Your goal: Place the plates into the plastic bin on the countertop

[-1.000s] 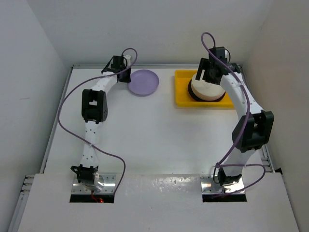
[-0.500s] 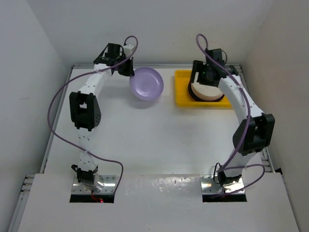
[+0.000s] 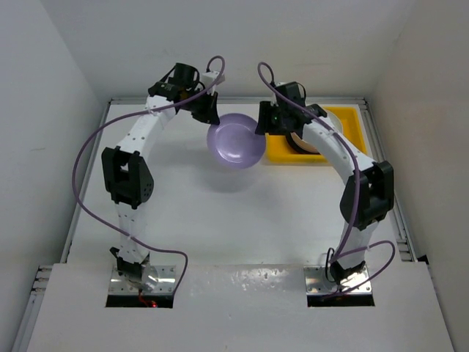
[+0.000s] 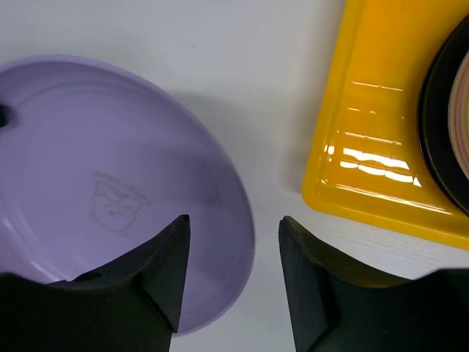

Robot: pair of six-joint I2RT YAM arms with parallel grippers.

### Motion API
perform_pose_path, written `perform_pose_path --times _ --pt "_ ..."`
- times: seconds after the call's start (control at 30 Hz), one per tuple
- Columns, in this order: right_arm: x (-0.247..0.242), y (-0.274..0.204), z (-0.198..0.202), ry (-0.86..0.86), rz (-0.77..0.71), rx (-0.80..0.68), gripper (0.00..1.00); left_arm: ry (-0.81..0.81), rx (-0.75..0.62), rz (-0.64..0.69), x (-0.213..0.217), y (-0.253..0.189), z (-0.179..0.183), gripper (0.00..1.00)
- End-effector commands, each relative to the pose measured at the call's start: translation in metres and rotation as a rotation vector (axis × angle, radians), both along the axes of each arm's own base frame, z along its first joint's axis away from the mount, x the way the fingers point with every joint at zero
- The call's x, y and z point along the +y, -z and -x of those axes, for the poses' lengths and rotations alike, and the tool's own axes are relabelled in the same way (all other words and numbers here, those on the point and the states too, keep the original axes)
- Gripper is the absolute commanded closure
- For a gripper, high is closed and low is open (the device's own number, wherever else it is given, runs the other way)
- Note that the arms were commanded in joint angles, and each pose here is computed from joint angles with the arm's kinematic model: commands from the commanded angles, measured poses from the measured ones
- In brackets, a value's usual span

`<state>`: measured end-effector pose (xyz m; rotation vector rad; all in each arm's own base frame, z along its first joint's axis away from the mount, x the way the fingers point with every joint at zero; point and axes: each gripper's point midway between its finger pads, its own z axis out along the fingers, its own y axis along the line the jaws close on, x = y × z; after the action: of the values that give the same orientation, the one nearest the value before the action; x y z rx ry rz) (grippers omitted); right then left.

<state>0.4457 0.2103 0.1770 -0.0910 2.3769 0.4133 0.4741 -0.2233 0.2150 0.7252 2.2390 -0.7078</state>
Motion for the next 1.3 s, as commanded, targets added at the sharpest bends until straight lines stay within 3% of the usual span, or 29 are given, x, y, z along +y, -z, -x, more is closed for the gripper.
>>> perform_pose_path --times 0.0,0.1,0.17,0.2,0.23,0.33,0.37,0.47,0.53,0.6,0.63,0.87,0.93,1.23,1.27 --pt "-0.008 0.008 -0.005 0.049 0.006 -0.011 0.49 0.042 -0.038 0.082 -0.006 -0.039 0.014 1.0" --pt "-0.007 0.02 -0.001 0.017 -0.008 0.021 0.49 0.062 -0.041 0.102 -0.009 -0.046 0.018 1.0" --pt "-0.004 0.028 0.002 -0.015 -0.042 0.047 0.54 0.07 -0.03 0.108 -0.01 -0.043 0.02 1.0" --pt "-0.001 0.026 0.004 -0.038 -0.069 0.046 0.59 0.07 -0.03 0.108 -0.01 -0.043 0.02 1.0" --pt "0.001 0.032 0.008 -0.05 -0.083 0.061 0.72 0.076 -0.029 0.114 -0.011 -0.044 0.021 1.0" --pt "0.014 0.014 0.008 -0.102 -0.161 0.01 0.95 0.09 -0.008 0.134 -0.014 -0.043 0.026 1.0" --pt "0.014 0.016 0.01 -0.108 -0.177 0.013 1.0 0.087 -0.006 0.14 -0.011 -0.043 0.024 1.0" --pt "0.006 0.006 0.006 -0.069 -0.158 -0.027 1.0 0.079 0.0 0.131 -0.01 -0.036 0.021 1.0" --pt "-0.004 0.0 0.003 -0.021 -0.154 -0.031 1.0 0.059 0.008 0.12 -0.004 -0.03 0.016 0.54" --pt "-0.033 -0.009 -0.008 0.092 -0.179 -0.014 1.0 0.012 0.01 0.108 0.009 -0.028 0.009 0.23" --pt "-0.054 -0.012 -0.015 0.161 -0.198 -0.007 1.0 -0.014 0.007 0.098 0.018 -0.026 0.002 0.0" --pt "-0.189 -0.005 -0.017 0.589 -0.294 0.071 1.0 -0.15 -0.086 0.029 0.074 -0.043 -0.022 0.0" --pt "-0.241 0.009 -0.011 0.753 -0.32 0.112 1.0 -0.173 -0.053 0.021 0.086 -0.032 -0.02 0.0" --pt "-0.274 0.028 -0.028 0.822 -0.274 0.165 1.0 -0.183 -0.016 0.025 0.099 -0.019 -0.015 0.0" --pt "-0.275 0.038 -0.03 0.826 -0.267 0.184 0.96 -0.183 -0.015 0.025 0.099 -0.019 -0.015 0.0"
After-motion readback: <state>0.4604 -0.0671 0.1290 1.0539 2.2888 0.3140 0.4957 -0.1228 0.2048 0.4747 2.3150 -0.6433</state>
